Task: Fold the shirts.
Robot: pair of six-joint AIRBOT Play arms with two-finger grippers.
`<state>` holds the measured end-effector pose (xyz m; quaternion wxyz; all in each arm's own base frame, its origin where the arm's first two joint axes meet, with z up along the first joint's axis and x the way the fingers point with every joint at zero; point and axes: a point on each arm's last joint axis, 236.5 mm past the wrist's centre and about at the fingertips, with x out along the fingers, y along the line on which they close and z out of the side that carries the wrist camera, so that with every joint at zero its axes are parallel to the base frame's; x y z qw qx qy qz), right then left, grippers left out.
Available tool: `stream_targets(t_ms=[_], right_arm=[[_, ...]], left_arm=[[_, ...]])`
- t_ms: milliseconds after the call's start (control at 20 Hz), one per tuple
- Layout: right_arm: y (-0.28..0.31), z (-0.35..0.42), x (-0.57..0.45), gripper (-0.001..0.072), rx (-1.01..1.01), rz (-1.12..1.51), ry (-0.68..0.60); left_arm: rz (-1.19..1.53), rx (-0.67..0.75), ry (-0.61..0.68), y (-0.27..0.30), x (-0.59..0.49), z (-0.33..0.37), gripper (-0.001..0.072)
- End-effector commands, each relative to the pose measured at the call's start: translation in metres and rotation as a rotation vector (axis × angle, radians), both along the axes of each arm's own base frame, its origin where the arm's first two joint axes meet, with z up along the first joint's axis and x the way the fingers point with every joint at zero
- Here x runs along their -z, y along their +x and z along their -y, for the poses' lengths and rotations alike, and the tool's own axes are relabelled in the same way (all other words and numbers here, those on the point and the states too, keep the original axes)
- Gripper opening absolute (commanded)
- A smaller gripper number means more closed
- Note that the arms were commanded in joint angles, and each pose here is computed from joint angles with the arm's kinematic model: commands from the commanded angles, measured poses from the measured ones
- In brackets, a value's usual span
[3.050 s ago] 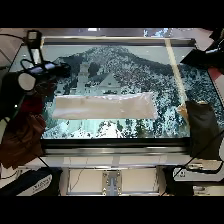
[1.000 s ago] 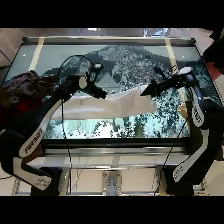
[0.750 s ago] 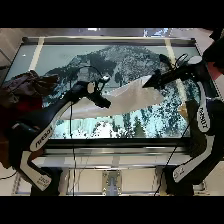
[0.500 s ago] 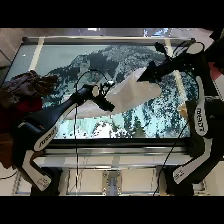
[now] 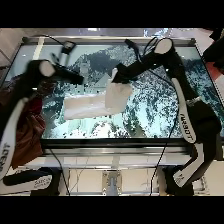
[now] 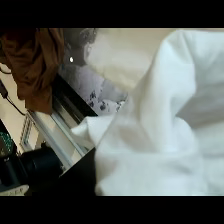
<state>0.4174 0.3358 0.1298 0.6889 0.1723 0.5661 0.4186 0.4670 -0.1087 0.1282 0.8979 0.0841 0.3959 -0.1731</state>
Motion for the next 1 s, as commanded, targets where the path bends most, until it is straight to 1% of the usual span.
stream_targets(t_ms=[0,50,100,150,200,250,300,350,400,450,550,650,700,750,800,850,950], right_arm=[[0.016,-0.081,0.001,0.0016,0.079,0.136,0.089],[0.020,-0.107,0.004,0.0017,0.108,0.178,0.126],[0.021,-0.131,0.003,0.0083,0.133,0.214,0.163],[0.019,-0.151,0.002,0.0324,0.149,0.240,0.195],[0.012,-0.164,0.001,0.0527,0.142,0.255,0.206],[0.004,-0.170,0.001,0.0550,0.125,0.257,0.205],[-0.003,-0.170,0.001,0.0547,0.105,0.248,0.197],[-0.005,-0.163,0.005,0.0544,0.084,0.239,0.170],[-0.007,-0.147,0.012,0.0544,0.053,0.222,0.117],[-0.007,-0.124,0.024,0.0544,0.018,0.202,0.039],[-0.003,-0.050,0.059,0.0543,-0.038,0.143,-0.199],[0.015,0.039,0.095,0.0543,-0.009,0.097,-0.460],[0.032,0.073,0.107,0.0544,0.045,0.097,-0.529],[0.051,0.094,0.116,0.0544,0.114,0.099,-0.540],[0.066,0.106,0.124,0.0544,0.195,0.080,-0.510],[0.076,0.112,0.133,0.0544,0.251,0.034,-0.455],[0.078,0.106,0.150,0.0544,0.287,-0.122,-0.280]], left_arm=[[0.128,-0.212,0.049,-0.021,-0.068,-0.107,0.0018],[0.138,-0.255,0.052,-0.028,-0.076,-0.125,0.0018],[0.139,-0.285,0.054,-0.034,-0.080,-0.139,0.0018],[0.131,-0.310,0.057,-0.040,-0.081,-0.149,0.0018],[0.116,-0.326,0.059,-0.044,-0.079,-0.156,0.0018],[0.099,-0.337,0.060,-0.047,-0.076,-0.161,0.0018],[0.087,-0.342,0.061,-0.049,-0.074,-0.164,0.0018],[0.084,-0.342,0.061,-0.049,-0.074,-0.164,0.0018],[0.084,-0.341,0.061,-0.049,-0.073,-0.164,0.0018],[0.084,-0.342,0.060,-0.049,-0.073,-0.164,0.0018],[0.084,-0.342,0.060,-0.049,-0.073,-0.164,0.0018],[0.082,-0.342,0.060,-0.049,-0.073,-0.164,0.0018],[0.081,-0.341,0.058,-0.048,-0.072,-0.163,0.0018],[0.078,-0.336,0.040,-0.047,-0.071,-0.159,0.0018],[0.075,-0.329,0.019,-0.046,-0.070,-0.155,0.0018],[0.070,-0.325,0.004,-0.044,-0.069,-0.152,0.0018],[0.062,-0.317,-0.023,-0.041,-0.065,-0.147,0.0018]])
